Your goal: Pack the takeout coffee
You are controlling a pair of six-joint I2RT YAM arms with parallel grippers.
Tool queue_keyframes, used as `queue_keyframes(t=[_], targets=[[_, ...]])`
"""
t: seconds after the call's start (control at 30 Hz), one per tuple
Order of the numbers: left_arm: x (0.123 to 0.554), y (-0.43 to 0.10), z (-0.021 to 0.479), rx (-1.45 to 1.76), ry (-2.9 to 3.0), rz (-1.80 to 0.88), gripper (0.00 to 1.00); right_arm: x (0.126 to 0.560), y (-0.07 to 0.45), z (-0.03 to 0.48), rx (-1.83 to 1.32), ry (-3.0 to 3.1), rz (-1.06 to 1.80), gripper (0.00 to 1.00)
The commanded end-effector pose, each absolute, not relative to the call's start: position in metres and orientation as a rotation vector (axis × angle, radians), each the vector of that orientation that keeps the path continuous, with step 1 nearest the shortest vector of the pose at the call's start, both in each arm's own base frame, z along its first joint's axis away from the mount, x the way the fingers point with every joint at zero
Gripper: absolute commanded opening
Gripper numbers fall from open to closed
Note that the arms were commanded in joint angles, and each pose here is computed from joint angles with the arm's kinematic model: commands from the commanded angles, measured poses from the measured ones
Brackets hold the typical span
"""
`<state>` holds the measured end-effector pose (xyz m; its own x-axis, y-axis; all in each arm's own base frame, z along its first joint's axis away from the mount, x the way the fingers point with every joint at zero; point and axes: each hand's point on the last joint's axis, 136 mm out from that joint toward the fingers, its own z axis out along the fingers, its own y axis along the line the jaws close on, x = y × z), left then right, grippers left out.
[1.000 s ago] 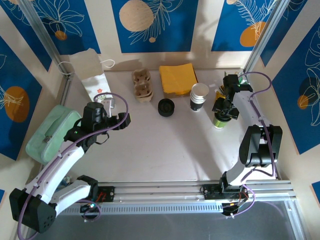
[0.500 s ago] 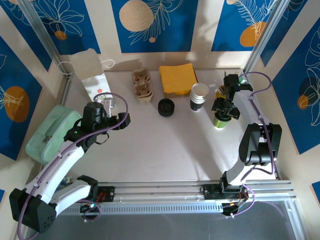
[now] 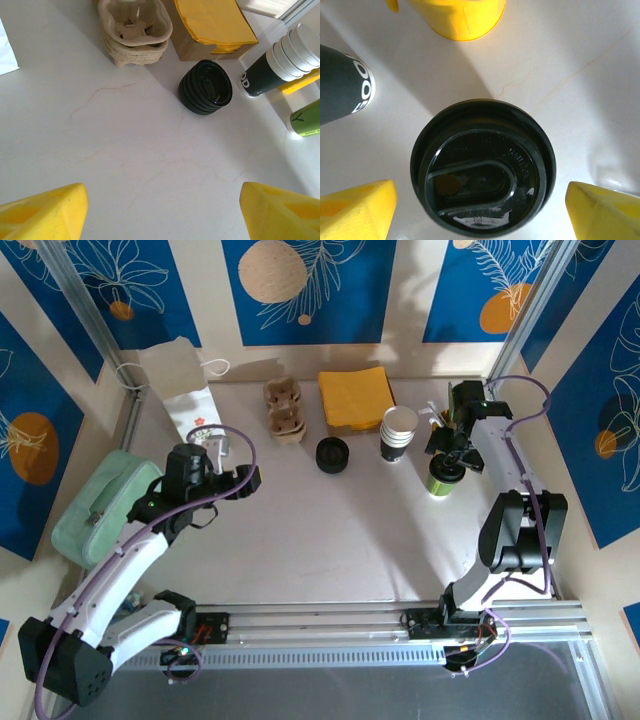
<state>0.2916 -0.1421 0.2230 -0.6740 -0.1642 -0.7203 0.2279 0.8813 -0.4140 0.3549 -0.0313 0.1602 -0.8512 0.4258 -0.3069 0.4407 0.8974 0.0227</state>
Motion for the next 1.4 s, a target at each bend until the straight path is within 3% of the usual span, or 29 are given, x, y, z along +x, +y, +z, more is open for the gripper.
queue_keyframes(t=[0.0,0.23,0.53,0.7,0.9,1.37], targets=[[0.298,-0.136,0.241,0.048,2.199,-0.583,0.8,0.346,-0.026,0.2,0.621,2.704,-0.006,0.88],[0.32,-0.146,0.252,0.034,2.221,-0.597,0.81,0.335,0.018,0.238,0.455,2.594,0.226,0.87],[0.363,-0.165,0.253,-0.017,2.319,-0.609,0.78,0.319,0.145,0.284,-0.041,2.32,0.732,0.85],[0.393,-0.173,0.238,-0.094,2.356,-0.601,0.74,0.314,0.208,0.273,-0.293,2.256,0.818,0.84],[0.427,-0.179,0.217,-0.164,2.413,-0.556,0.69,0.321,0.248,0.246,-0.418,2.237,0.813,0.84],[0.498,-0.173,0.161,-0.26,2.474,-0.33,0.63,0.33,0.255,0.174,-0.407,2.261,0.739,0.83]])
